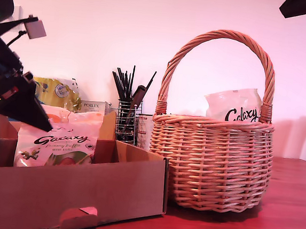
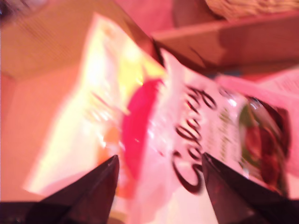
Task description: Move the bags of Easter eggs from the cardboard box on the left into the woven basket on the right side.
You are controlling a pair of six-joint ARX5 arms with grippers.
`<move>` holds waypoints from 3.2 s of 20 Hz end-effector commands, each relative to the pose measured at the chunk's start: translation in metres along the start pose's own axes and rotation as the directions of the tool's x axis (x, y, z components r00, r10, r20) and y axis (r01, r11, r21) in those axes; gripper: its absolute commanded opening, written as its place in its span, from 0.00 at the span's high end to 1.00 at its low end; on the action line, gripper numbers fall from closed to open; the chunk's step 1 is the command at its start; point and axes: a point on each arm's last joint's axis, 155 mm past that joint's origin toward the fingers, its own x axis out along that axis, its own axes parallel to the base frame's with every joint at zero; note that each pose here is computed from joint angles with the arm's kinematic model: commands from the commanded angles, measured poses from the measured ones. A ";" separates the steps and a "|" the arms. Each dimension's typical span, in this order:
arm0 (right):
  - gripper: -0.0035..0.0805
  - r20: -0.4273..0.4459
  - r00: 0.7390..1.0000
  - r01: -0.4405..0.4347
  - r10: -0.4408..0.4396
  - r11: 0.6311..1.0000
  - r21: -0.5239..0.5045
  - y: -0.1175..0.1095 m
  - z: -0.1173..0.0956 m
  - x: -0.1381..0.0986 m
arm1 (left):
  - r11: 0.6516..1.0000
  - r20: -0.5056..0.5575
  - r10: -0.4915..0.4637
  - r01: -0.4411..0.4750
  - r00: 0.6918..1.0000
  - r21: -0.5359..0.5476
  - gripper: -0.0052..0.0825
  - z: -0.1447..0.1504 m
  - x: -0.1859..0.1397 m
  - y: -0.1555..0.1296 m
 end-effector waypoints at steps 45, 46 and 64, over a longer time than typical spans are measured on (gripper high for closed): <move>0.97 0.005 1.000 -0.003 0.003 1.000 -0.010 0.001 0.000 0.000 | 0.857 -0.156 -0.436 0.355 0.886 -0.373 0.38 -0.039 0.051 -0.119; 0.97 0.006 1.000 -0.003 0.003 1.000 -0.011 0.001 0.001 0.000 | 0.837 -0.127 -0.468 0.392 0.875 -0.382 0.44 -0.034 0.048 -0.126; 0.97 0.012 1.000 0.000 0.001 1.000 -0.014 0.001 0.002 0.000 | 0.667 0.060 -0.650 0.606 0.758 -0.433 0.97 0.005 0.023 -0.157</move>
